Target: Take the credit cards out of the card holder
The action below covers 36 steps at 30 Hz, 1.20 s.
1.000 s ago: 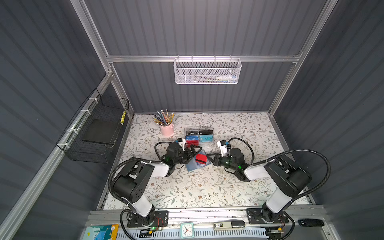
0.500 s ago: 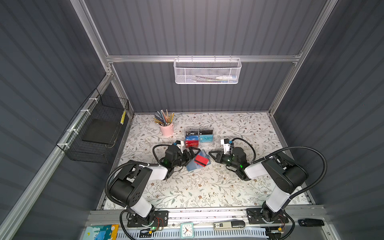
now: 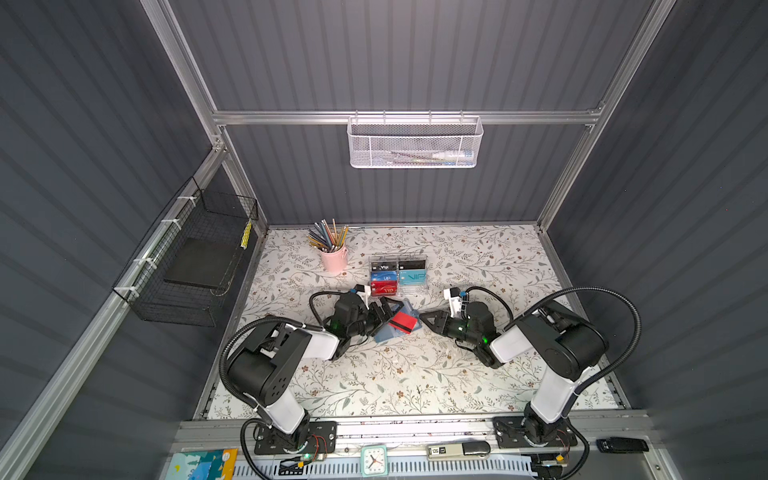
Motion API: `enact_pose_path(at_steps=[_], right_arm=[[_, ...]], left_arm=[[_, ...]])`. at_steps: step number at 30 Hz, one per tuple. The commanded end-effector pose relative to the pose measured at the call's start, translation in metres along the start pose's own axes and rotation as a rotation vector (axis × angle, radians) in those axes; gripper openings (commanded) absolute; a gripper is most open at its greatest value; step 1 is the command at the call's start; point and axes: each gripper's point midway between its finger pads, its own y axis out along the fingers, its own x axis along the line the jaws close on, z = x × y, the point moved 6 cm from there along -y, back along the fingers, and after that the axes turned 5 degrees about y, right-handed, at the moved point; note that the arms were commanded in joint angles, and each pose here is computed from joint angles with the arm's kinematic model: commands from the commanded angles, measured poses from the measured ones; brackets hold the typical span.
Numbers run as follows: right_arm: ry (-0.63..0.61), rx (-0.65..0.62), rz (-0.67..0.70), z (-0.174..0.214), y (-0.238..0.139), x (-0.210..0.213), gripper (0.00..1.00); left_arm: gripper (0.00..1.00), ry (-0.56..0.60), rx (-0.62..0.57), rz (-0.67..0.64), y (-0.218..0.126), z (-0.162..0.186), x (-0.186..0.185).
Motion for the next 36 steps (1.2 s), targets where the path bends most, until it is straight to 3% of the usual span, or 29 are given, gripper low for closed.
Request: enact_pose_path(at_steps=[1, 19, 36], right_arm=[[0.002, 0.021, -0.040, 0.002, 0.004, 0.003, 0.28], [-0.048, 0.026, -0.075, 0.002, 0.004, 0.020, 0.32], [-0.056, 0.053, -0.016, 0.007, 0.018, 0.013, 0.32]], left_arm=[[1.00, -0.002, -0.011, 0.015, 0.005, -0.002, -0.001], [1.00, 0.004, -0.010, 0.007, 0.006, -0.003, -0.004], [1.00, 0.002, -0.011, 0.007, 0.008, -0.004, -0.003]])
